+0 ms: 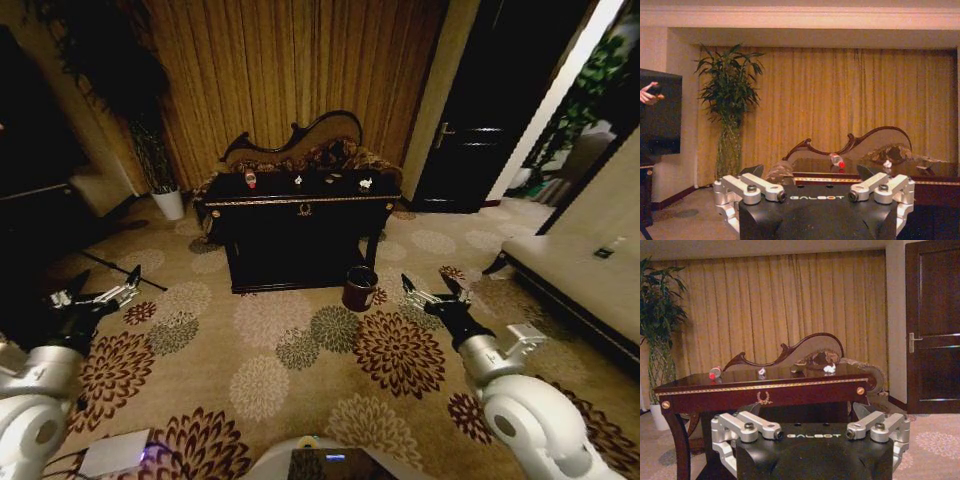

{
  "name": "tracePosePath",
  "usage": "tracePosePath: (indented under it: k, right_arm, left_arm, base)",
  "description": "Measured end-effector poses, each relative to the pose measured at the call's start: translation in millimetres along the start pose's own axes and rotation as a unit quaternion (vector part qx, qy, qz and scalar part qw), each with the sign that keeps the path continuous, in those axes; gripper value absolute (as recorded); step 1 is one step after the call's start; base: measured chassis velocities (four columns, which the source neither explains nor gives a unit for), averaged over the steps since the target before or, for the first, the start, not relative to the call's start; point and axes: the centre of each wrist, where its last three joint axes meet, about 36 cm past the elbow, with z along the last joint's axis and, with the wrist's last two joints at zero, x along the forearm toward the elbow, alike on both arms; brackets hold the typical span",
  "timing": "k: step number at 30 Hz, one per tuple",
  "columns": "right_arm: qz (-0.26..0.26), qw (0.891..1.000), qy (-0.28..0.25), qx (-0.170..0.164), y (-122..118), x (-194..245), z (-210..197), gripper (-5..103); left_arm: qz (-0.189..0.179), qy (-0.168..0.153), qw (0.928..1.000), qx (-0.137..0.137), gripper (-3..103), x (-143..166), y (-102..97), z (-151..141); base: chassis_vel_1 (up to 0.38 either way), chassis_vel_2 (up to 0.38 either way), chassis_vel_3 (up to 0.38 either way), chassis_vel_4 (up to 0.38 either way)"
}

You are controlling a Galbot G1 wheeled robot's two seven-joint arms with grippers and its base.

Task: Move to the front of the table and place the trash on the table into the trash bin.

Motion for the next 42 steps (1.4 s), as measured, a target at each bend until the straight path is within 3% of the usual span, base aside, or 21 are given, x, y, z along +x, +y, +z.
tracePosePath:
  k: [42]
  right_arm:
    - [-0.001, 1.0, 0.003, 0.001, 0.7, 1.7, 0.7, 100]
  left_arm:
    - [-0.001, -0.007, 1.0, -0.002, 100, -0.6, 4.2, 7.8]
  base:
    - [-0.077, 0.075, 0.07, -0.07]
